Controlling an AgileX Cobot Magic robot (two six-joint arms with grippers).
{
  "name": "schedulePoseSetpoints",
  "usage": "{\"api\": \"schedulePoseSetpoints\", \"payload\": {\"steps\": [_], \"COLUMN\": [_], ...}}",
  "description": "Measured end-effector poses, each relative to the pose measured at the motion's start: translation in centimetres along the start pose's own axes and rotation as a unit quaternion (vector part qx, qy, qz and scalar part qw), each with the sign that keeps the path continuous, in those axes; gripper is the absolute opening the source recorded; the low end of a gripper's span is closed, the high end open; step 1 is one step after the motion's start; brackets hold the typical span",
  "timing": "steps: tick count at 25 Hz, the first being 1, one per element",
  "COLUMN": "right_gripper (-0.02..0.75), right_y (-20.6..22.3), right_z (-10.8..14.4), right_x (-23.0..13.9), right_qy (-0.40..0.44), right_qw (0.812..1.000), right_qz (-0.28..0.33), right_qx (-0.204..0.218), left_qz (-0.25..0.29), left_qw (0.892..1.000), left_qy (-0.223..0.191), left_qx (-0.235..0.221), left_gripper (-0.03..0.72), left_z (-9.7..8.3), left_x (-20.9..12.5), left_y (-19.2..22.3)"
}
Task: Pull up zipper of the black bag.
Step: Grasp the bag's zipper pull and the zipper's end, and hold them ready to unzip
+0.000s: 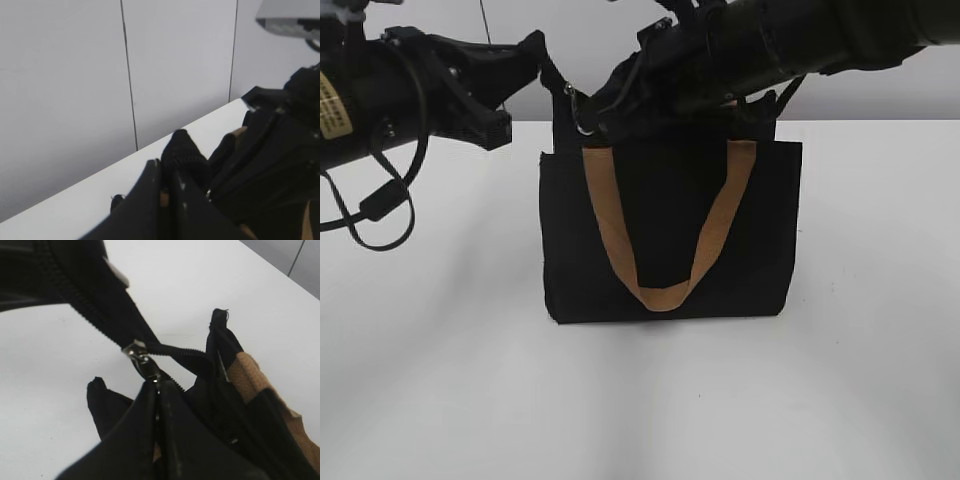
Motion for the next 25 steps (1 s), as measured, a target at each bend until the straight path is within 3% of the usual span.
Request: {"api": "schedulePoseSetpoints", "payload": {"steps": [8, 16, 25], "right_gripper": [-0.001, -0.001, -0.001], "right_y": [-0.7, -0.7, -0.7], "right_z": [0.3, 0.4, 0.4], "right_x": [0.5, 0.0, -0.2], "right_qy": [-0.009, -0.019, -0.03], "right_qw": [1.0, 1.0, 0.999], "right_qz": [-0.006, 0.015, 0.023], "right_qx": [0.003, 0.006, 0.006], "left_qz": [0.082, 0.216, 0.251], "left_qw": [0.996, 0.975, 0.966], "left_qy": [-0.001, -0.002, -0.002], "left_qx": [0.021, 0.051, 0.058], "left_gripper": [0.004, 0.004, 0.003], "left_z": [0.7, 1.4, 1.5], "left_x": [-2.0, -5.1, -5.9], "left_y": [-0.2, -1.3, -1.7]}}
Point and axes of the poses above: a point on each arm's last joint axis where the gripper is mounted, y pointing out along that axis toward the gripper, z along the wrist's bending axis when the last joint is at zero, x = y × z, the point moved 3 cm from there along y, pointing out along that axis toward the gripper, and after that the axes turned 2 degrees about y, right-handed, at the moved point
